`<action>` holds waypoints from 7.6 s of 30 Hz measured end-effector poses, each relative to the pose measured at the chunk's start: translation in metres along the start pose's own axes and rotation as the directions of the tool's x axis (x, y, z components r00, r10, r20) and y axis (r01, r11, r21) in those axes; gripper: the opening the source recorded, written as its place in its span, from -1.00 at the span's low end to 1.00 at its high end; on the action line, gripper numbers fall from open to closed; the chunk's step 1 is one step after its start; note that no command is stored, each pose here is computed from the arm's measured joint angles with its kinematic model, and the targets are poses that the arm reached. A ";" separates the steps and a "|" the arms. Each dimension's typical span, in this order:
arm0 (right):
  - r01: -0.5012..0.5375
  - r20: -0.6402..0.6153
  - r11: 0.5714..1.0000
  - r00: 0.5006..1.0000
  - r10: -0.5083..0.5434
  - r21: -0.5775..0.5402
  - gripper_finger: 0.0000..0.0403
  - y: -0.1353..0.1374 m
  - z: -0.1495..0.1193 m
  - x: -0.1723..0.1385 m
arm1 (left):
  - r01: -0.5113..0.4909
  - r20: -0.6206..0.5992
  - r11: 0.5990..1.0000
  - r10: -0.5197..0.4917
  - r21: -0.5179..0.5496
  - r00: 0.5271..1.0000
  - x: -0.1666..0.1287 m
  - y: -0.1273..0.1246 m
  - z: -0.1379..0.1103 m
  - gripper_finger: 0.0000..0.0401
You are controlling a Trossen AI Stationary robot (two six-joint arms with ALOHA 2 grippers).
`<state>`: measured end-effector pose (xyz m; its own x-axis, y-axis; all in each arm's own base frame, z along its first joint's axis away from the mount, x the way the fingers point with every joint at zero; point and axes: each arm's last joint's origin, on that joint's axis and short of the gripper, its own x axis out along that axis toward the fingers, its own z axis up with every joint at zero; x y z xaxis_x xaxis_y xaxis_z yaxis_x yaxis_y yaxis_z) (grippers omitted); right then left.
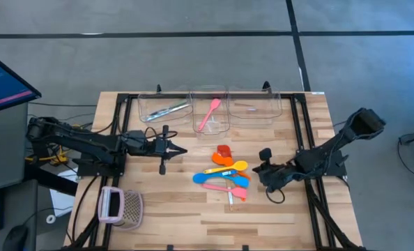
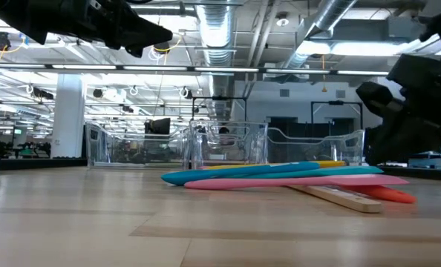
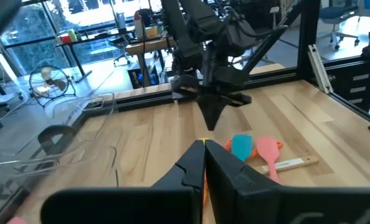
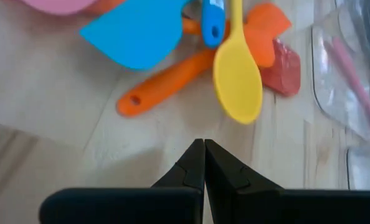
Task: Pick & Place Kitchen Items
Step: Put the yellow serving spoon into the right transparent bin, then put the blue serving spoon into the right transparent bin
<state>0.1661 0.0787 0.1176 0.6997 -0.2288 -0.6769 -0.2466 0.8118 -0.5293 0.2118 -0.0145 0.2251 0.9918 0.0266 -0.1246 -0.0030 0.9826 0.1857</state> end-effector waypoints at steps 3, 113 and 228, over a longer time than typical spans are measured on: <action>0.005 0.025 1.000 1.000 -0.005 -0.026 -0.95 0.003 0.008 0.006 | -0.005 -0.001 1.000 0.005 0.000 1.000 0.000 0.000 0.000 -0.99; 0.307 -0.459 0.950 0.853 -0.246 0.061 -0.95 -0.186 0.011 -0.079 | -0.001 -0.014 1.000 0.001 0.005 1.000 0.000 0.000 -0.001 -0.99; -0.256 0.032 0.921 0.966 0.258 0.293 -0.99 -0.105 0.129 0.026 | 0.002 -0.031 1.000 -0.002 0.007 1.000 0.000 0.000 -0.003 -0.99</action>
<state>0.2966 0.0568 0.2211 0.6336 0.0063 -0.7736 -0.2103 0.9637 -0.1644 0.2112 -0.0143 0.2220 0.9874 0.0304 -0.1555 0.0001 0.9813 0.1924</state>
